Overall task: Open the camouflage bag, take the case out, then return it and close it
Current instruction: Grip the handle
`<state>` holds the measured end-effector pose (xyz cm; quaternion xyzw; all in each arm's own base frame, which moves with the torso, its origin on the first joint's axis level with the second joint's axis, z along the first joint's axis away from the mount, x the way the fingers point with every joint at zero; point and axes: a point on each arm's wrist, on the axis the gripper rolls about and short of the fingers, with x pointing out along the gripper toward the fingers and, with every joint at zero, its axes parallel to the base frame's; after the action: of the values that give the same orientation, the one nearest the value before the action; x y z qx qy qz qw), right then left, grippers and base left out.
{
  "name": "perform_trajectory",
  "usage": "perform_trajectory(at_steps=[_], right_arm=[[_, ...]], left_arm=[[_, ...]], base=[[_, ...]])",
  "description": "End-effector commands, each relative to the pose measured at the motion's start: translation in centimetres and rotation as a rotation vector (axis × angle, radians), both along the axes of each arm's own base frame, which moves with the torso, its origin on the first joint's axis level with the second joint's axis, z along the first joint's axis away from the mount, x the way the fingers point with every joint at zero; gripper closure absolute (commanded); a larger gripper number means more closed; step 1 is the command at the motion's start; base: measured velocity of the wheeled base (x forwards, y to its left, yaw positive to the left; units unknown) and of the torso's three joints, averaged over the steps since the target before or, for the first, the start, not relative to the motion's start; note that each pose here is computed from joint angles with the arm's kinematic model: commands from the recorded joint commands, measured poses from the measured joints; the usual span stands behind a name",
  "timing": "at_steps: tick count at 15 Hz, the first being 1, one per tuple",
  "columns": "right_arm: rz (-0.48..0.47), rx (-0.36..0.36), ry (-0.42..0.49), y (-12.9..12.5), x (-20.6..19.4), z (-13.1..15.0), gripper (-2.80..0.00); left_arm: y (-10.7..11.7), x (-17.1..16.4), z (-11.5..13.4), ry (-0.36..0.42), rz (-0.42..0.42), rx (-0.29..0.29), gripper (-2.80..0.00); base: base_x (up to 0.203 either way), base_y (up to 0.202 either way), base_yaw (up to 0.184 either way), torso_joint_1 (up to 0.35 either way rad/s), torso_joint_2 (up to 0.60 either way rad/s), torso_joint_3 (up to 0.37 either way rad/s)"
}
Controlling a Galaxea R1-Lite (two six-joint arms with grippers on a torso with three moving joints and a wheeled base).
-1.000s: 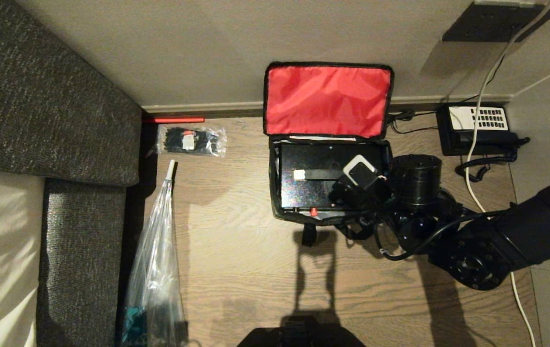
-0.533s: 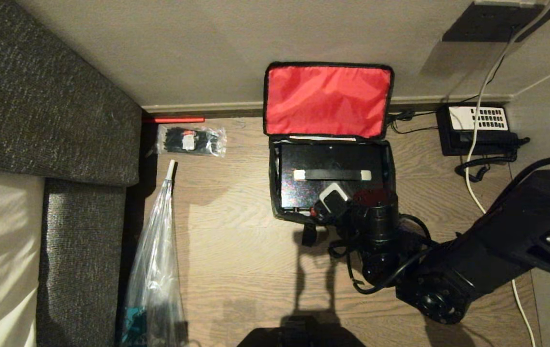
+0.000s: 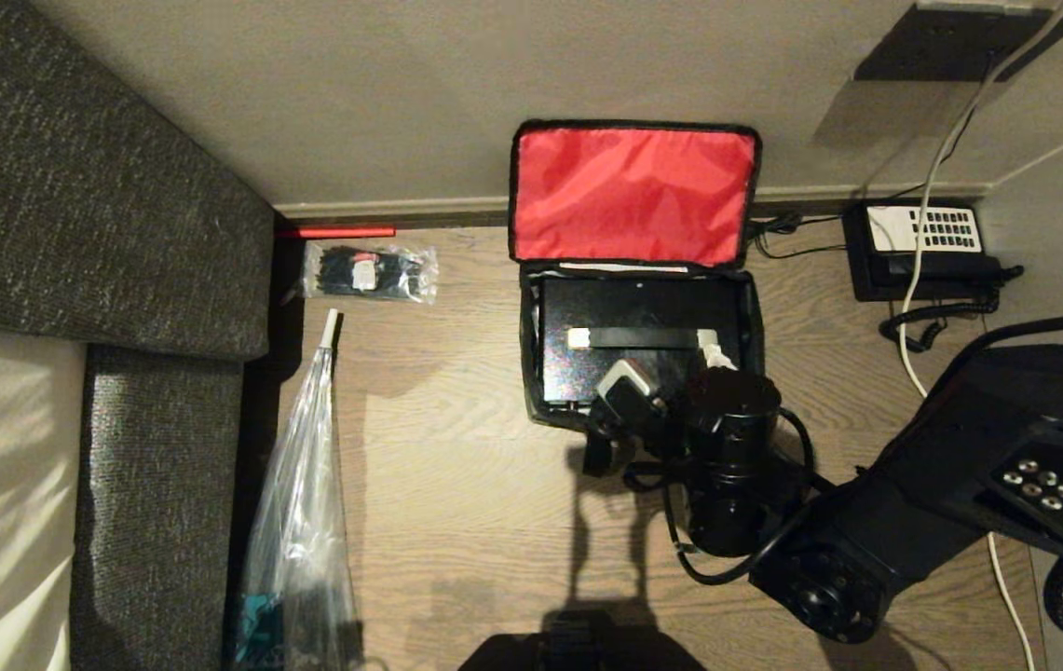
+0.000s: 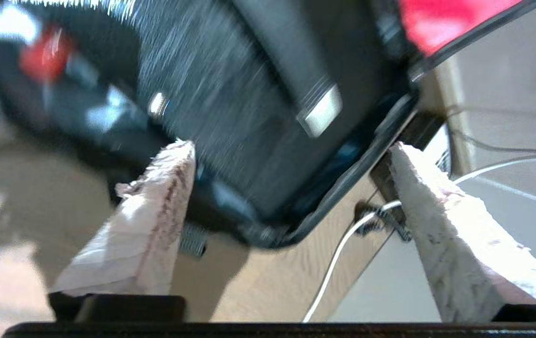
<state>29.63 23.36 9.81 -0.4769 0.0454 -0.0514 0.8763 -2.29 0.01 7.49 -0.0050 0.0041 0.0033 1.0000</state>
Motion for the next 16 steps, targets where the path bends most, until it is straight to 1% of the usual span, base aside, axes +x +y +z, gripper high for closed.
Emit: perform_trajectory(at_steps=[1, 3, 4, 5, 7, 8, 10, 12, 13, 14, 15, 16], right_arm=[[0.002, -0.018, -0.029, 0.2, 0.2, 0.4, -2.80], [-0.022, -0.110, -0.042, -0.2, 1.2, 0.4, -2.80], [-0.030, -0.166, -0.032, -0.1, 1.7, -0.2, -2.80], [-0.036, -0.182, -0.033, -0.1, 1.9, -0.4, -2.80], [-0.038, -0.237, -0.018, 0.5, 2.8, -1.8, -2.80], [-0.040, -0.249, -0.021, 0.9, 3.2, -2.1, -2.80], [-0.041, -0.255, -0.050, 2.1, 4.8, -3.1, -2.80], [-0.034, -0.277, -0.081, 2.7, 5.4, -3.4, -2.80], [-0.017, -0.293, -0.121, 3.0, 5.8, -3.6, -2.80], [-0.008, -0.299, -0.136, 3.1, 6.0, -3.5, -2.80], [-0.002, -0.321, -0.137, 3.2, 6.1, -3.8, -2.80], [0.015, -0.386, -0.127, 3.4, 6.3, -4.7, -2.80]], left_arm=[[0.0, 0.0, 0.0, -0.001, 0.001, -0.001, 0.00], [0.0, 0.0, 0.0, -0.001, 0.001, -0.001, 0.00], [0.0, 0.0, 0.0, -0.001, 0.001, -0.001, 0.00], [0.0, 0.0, 0.0, -0.001, 0.001, -0.001, 0.00], [0.0, 0.0, 0.0, -0.001, 0.001, -0.001, 0.00], [0.0, 0.0, 0.0, -0.001, 0.001, -0.001, 0.00], [0.0, 0.0, 0.0, -0.001, 0.001, -0.001, 0.00], [0.0, 0.0, 0.0, -0.001, 0.001, -0.001, 0.00], [0.0, 0.0, 0.0, -0.001, 0.001, -0.001, 0.00], [0.0, 0.0, 0.0, -0.001, 0.001, -0.001, 0.00], [0.0, 0.0, 0.0, -0.002, 0.001, -0.001, 0.00], [0.0, 0.0, 0.0, -0.001, 0.001, -0.001, 0.00]], base=[[0.000, 0.000, 0.000, 0.000, 0.00, 0.000], [0.000, 0.000, 0.000, 0.000, 0.00, 0.000], [0.000, 0.000, 0.000, 0.000, 0.00, 0.000], [0.000, 0.000, 0.000, 0.000, 0.00, 0.000], [0.000, 0.000, 0.000, 0.000, 0.00, 0.000], [0.000, 0.000, 0.000, 0.000, 0.00, 0.000], [0.000, 0.000, 0.000, 0.000, 0.00, 0.000], [0.000, 0.000, 0.000, 0.000, 0.00, 0.000], [0.000, 0.000, 0.000, 0.000, 0.00, 0.000], [0.000, 0.000, 0.000, 0.000, 0.00, 0.000], [0.000, 0.000, 0.000, 0.000, 0.00, 0.000], [0.000, 0.000, 0.000, 0.000, 0.00, 0.000]])
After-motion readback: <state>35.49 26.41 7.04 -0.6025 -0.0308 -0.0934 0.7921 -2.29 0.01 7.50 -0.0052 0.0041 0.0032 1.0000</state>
